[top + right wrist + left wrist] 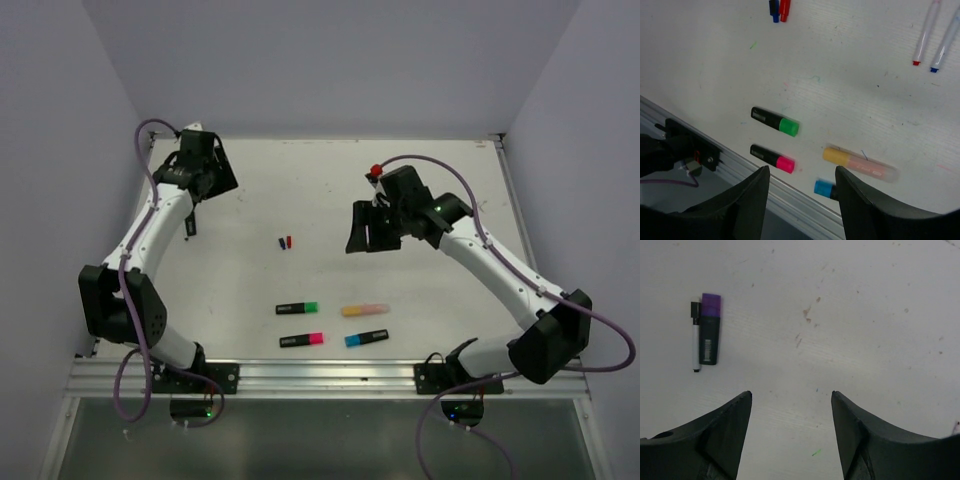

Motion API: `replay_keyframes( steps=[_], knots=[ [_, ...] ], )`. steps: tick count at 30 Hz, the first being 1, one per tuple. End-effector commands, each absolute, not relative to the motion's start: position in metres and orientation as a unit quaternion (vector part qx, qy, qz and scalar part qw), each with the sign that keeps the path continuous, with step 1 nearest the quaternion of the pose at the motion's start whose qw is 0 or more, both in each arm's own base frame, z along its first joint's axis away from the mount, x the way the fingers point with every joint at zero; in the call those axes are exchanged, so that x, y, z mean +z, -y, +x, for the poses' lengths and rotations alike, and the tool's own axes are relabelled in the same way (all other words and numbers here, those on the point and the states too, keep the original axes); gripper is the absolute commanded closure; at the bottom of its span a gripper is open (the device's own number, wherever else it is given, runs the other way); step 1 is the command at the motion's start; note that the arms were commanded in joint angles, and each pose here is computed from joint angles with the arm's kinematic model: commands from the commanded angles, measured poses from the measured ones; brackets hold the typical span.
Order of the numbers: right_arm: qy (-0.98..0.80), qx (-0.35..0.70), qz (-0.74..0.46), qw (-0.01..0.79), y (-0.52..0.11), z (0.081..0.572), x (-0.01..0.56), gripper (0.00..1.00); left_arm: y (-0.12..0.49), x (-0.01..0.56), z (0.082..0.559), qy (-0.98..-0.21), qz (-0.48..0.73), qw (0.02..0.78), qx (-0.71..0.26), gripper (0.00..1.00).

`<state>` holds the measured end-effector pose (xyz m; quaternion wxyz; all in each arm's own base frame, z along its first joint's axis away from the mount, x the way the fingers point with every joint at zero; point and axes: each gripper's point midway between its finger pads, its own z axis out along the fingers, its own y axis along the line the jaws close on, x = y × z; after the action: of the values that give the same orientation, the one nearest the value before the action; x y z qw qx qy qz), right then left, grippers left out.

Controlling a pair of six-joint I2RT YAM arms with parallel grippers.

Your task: Open the pen caps

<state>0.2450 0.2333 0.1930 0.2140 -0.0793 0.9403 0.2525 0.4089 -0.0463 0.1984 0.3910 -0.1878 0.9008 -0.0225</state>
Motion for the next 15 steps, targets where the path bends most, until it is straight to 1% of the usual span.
replay_keyframes(
  steps=[1, 4, 5, 6, 8, 9, 10, 12, 15],
  knots=[
    [-0.946, 0.250, -0.098, 0.184, -0.230, 0.233, 0.215, 0.41, 0.015, 0.184, 0.408, -0.908, -0.199, 0.368, 0.024, 0.31],
    [-0.949, 0.238, -0.107, 0.175, -0.228, 0.233, 0.218, 0.41, -0.006, 0.165, 0.405, -0.910, -0.223, 0.346, 0.048, 0.30],
    [-0.950, 0.238, -0.110, 0.169, -0.228, 0.232, 0.217, 0.41, -0.010, 0.159, 0.405, -0.912, -0.227, 0.340, 0.046, 0.32],
    [-0.950, 0.239, -0.111, 0.166, -0.228, 0.231, 0.217, 0.41, -0.016, 0.157, 0.408, -0.909, -0.233, 0.343, 0.041, 0.41],
    [-0.950, 0.245, -0.113, 0.158, -0.232, 0.231, 0.214, 0.41, -0.037, 0.144, 0.403, -0.907, -0.258, 0.332, 0.032, 0.45],
    [-0.950, 0.248, -0.114, 0.152, -0.234, 0.230, 0.212, 0.41, -0.054, 0.145, 0.406, -0.898, -0.276, 0.343, 0.031, 0.44],
    [-0.950, 0.249, -0.114, 0.152, -0.235, 0.231, 0.213, 0.41, -0.058, 0.140, 0.405, -0.898, -0.281, 0.338, 0.018, 0.43],
    [-0.951, 0.248, -0.118, 0.142, -0.237, 0.232, 0.208, 0.41, -0.078, 0.134, 0.404, -0.894, -0.294, 0.338, 0.022, 0.41],
    [-0.952, 0.244, -0.123, 0.141, -0.237, 0.234, 0.207, 0.41, -0.091, 0.126, 0.403, -0.897, -0.288, 0.333, 0.033, 0.38]
  ],
)
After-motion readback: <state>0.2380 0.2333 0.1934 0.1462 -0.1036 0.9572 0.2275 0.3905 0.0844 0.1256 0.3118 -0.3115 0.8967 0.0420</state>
